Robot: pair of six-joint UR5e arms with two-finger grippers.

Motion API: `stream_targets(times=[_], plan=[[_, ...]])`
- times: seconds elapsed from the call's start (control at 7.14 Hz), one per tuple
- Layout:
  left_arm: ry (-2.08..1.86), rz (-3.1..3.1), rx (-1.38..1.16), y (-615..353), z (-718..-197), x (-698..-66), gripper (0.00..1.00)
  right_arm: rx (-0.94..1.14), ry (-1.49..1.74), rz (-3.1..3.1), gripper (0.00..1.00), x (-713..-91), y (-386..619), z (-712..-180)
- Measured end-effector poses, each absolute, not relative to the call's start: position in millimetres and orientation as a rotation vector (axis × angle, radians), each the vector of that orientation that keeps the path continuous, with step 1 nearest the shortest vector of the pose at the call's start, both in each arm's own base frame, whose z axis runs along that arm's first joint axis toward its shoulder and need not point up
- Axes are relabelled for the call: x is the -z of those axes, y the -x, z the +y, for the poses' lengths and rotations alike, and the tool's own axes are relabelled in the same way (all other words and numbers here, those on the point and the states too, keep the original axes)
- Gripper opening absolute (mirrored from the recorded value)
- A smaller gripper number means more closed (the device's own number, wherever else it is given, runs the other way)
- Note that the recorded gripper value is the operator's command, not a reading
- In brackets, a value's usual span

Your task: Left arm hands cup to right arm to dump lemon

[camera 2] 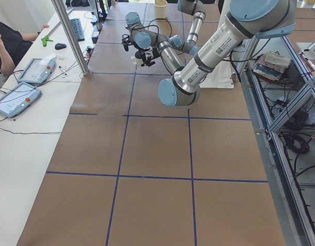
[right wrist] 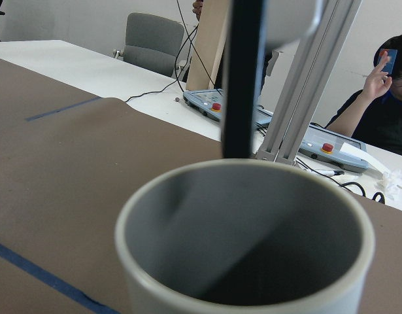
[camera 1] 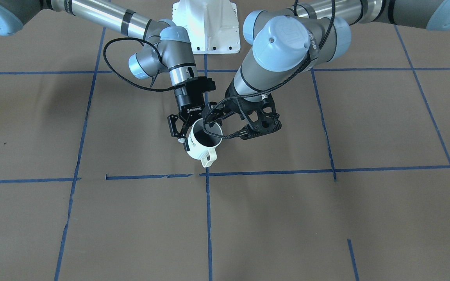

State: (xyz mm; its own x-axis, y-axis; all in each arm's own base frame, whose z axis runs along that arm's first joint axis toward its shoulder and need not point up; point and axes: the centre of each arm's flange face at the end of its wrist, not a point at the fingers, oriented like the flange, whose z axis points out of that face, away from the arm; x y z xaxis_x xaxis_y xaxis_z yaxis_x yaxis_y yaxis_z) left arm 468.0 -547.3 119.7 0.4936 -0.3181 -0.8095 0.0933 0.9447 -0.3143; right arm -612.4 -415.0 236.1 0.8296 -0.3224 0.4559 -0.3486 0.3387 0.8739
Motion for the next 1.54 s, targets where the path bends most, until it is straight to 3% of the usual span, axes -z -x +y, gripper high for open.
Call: stream_targets(times=[0.56, 1.4, 1.54], plan=[[0.252, 1.017, 0.263, -472, -548, -124, 0.60, -0.023, -1.253, -0.645, 0.45, -232, 612, -412], [0.267, 1.040, 0.289, -491, -557, -139, 0.53, -0.017, -1.251, -0.663, 0.45, -225, 619, -402], [0.269, 1.039, 0.288, -493, -556, -141, 0.47, -0.015, -1.251, -0.662, 0.45, -225, 619, -402]])
